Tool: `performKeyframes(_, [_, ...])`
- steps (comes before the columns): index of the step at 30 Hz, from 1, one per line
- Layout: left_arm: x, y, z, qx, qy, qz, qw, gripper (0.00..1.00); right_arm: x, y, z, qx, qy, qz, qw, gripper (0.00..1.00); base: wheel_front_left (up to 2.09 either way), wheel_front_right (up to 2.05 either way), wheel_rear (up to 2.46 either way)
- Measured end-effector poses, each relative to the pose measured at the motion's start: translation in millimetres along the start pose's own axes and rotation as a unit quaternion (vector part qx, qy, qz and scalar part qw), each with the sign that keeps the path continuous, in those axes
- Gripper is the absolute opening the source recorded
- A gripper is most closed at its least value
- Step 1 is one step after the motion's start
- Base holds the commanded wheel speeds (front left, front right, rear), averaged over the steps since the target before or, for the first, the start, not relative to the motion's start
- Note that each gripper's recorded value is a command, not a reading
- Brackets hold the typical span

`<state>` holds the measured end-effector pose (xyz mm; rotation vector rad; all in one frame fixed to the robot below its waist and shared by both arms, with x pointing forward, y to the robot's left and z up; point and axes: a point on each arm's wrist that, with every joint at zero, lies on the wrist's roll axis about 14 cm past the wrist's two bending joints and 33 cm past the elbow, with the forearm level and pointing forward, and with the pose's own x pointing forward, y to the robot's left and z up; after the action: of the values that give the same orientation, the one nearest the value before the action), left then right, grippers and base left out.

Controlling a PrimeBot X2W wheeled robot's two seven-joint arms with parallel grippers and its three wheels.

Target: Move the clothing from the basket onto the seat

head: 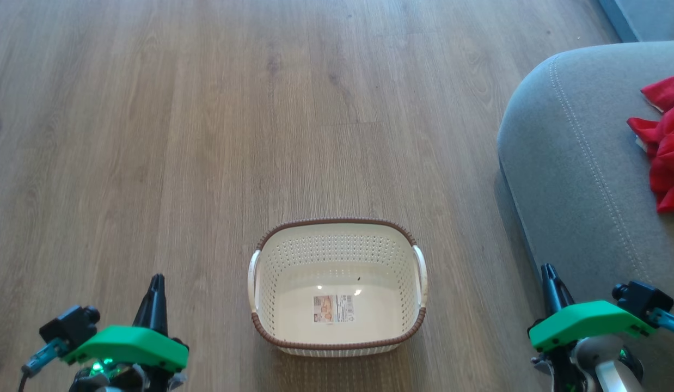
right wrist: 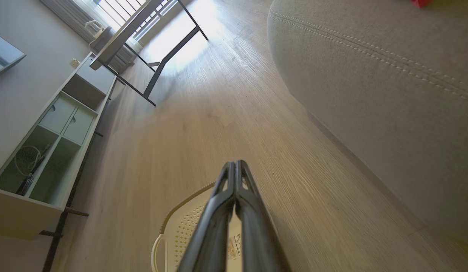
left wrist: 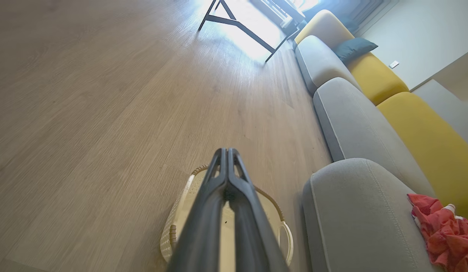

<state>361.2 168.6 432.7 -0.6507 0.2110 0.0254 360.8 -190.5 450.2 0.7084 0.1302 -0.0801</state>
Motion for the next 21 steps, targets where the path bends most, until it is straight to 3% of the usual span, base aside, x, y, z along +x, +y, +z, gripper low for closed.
performKeyframes(21, [-0.6, 2.6, 6.9, -0.12, -0.003, 0.009, 0.993, 0.0, 2.7, -1.3, 6.6, 0.114, -0.003, -0.008, 0.994, 0.0, 0.0, 0.0, 0.0])
